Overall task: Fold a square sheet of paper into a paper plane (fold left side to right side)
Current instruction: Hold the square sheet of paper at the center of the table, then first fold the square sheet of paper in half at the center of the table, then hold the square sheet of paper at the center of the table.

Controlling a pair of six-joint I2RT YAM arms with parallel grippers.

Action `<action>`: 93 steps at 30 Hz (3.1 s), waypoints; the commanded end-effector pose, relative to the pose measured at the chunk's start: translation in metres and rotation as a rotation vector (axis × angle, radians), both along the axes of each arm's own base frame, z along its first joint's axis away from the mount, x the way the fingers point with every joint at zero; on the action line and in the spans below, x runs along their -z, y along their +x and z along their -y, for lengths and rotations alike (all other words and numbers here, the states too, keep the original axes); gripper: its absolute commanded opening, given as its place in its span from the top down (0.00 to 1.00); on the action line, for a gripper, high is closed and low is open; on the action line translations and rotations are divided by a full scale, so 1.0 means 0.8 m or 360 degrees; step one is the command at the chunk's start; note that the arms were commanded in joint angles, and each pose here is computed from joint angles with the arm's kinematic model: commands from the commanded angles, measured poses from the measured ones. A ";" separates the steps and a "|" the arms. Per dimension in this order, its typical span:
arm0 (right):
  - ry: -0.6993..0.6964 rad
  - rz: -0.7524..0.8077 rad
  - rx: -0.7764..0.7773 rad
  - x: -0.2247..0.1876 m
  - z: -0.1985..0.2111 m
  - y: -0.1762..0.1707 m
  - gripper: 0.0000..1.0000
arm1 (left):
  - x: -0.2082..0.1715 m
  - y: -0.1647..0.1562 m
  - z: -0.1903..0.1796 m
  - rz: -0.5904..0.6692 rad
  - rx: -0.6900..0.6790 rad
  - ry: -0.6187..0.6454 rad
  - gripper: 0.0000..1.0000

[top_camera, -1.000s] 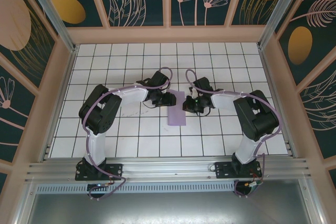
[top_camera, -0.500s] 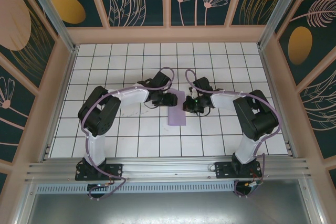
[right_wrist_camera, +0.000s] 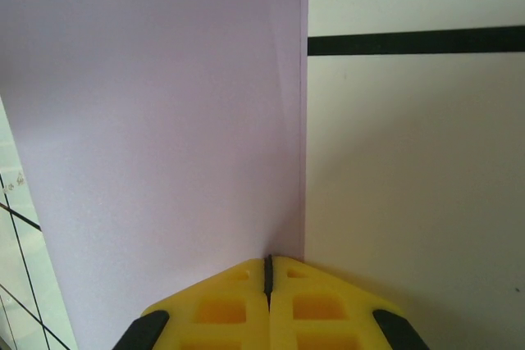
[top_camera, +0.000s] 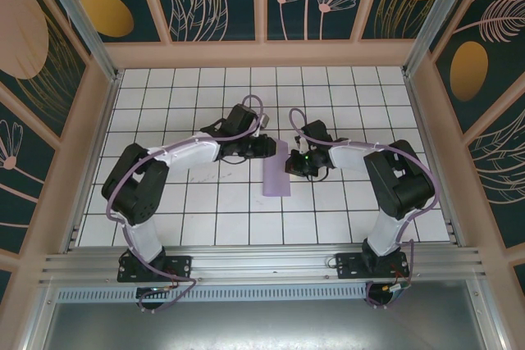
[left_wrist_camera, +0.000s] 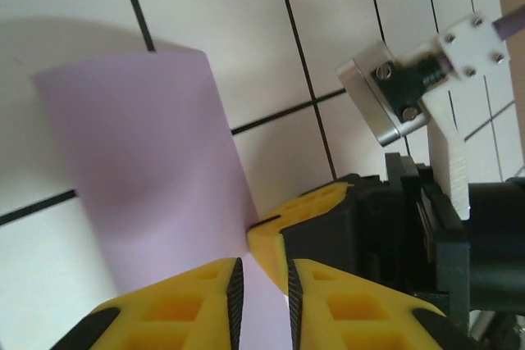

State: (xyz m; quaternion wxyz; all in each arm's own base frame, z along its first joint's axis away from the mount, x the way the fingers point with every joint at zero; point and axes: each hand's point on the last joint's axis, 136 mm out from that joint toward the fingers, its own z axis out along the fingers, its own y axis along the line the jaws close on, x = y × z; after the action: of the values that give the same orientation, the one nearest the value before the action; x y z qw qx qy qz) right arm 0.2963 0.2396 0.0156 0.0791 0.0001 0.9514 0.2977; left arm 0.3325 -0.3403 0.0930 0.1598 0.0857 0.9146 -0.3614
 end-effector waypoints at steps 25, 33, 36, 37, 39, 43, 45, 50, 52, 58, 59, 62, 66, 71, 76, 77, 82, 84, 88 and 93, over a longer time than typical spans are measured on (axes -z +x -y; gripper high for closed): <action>-0.0200 -0.0196 -0.0058 0.041 0.024 -0.036 0.95 | 0.125 -0.037 -0.041 -0.0238 0.0039 0.0274 0.84; -0.0219 -0.0205 -0.0063 0.043 0.026 -0.039 0.95 | 0.109 -0.026 -0.077 -0.0197 -0.0050 0.0280 0.85; -0.0203 -0.0201 -0.0068 0.042 0.024 -0.040 0.95 | 0.089 -0.020 -0.078 -0.0130 -0.0041 0.0245 0.87; -0.0192 -0.0199 -0.0065 0.041 0.023 -0.039 0.96 | 0.079 -0.019 -0.073 -0.0108 -0.0028 0.0201 0.87; -0.0182 -0.0193 -0.0065 0.039 0.021 -0.037 0.95 | 0.058 -0.018 -0.060 -0.0067 0.0000 0.0094 0.88; -0.0179 -0.0180 -0.0069 0.036 0.018 -0.034 0.96 | 0.028 -0.023 -0.026 0.0000 0.0098 -0.0057 0.88; -0.0179 -0.0182 -0.0070 0.036 0.018 -0.035 0.95 | 0.028 -0.025 -0.012 -0.0008 0.0126 -0.0095 0.88; -0.0180 -0.0187 -0.0078 0.037 0.017 -0.037 0.95 | 0.054 -0.022 0.002 -0.0059 0.0128 -0.0055 0.85; -0.0179 -0.0186 -0.0080 0.037 0.016 -0.037 0.95 | 0.063 -0.022 0.004 -0.0075 0.0129 -0.0036 0.84; -0.0172 -0.0178 -0.0088 0.034 0.014 -0.035 0.95 | 0.088 -0.032 0.001 -0.0124 0.0144 0.0031 0.84; -0.0168 -0.0173 -0.0089 0.033 0.013 -0.035 0.95 | 0.092 -0.034 0.000 -0.0131 0.0145 0.0047 0.84; -0.0144 -0.0149 -0.0090 0.028 0.010 -0.031 0.95 | 0.101 -0.039 -0.006 -0.0153 0.0141 0.0084 0.84; -0.0078 -0.0079 -0.0094 0.011 0.001 -0.020 0.95 | 0.114 -0.046 -0.016 -0.0183 0.0116 0.0136 0.84; 0.0069 0.0073 -0.0101 -0.032 -0.015 0.006 0.96 | 0.134 -0.057 -0.025 -0.0236 0.0091 0.0195 0.84; 0.0181 0.0212 -0.0103 -0.073 -0.029 0.028 0.95 | 0.140 -0.058 -0.028 -0.0239 0.0085 0.0226 0.84; 0.0201 0.0227 -0.0104 -0.076 -0.031 0.031 0.96 | 0.141 -0.058 -0.028 -0.0241 0.0083 0.0228 0.84; 0.0227 0.0205 -0.0096 -0.066 -0.044 0.052 0.96 | 0.138 -0.057 -0.025 -0.0232 0.0092 0.0218 0.84; 0.0238 0.0186 -0.0103 -0.059 -0.050 0.057 0.96 | 0.136 -0.057 -0.025 -0.0230 0.0095 0.0216 0.84; 0.0234 0.0144 -0.0119 -0.043 -0.059 0.063 0.96 | 0.136 -0.057 -0.024 -0.0226 0.0100 0.0213 0.84; 0.0140 0.0060 -0.0099 -0.011 -0.055 0.062 0.96 | 0.133 -0.057 -0.024 -0.0216 0.0110 0.0215 0.84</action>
State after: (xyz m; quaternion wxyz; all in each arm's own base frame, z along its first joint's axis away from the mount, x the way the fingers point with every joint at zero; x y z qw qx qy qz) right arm 0.3440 0.2797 0.0265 0.0936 -0.0306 0.9330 0.3461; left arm 0.3025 -0.3334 0.0145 0.1085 0.1068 0.9254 -0.3471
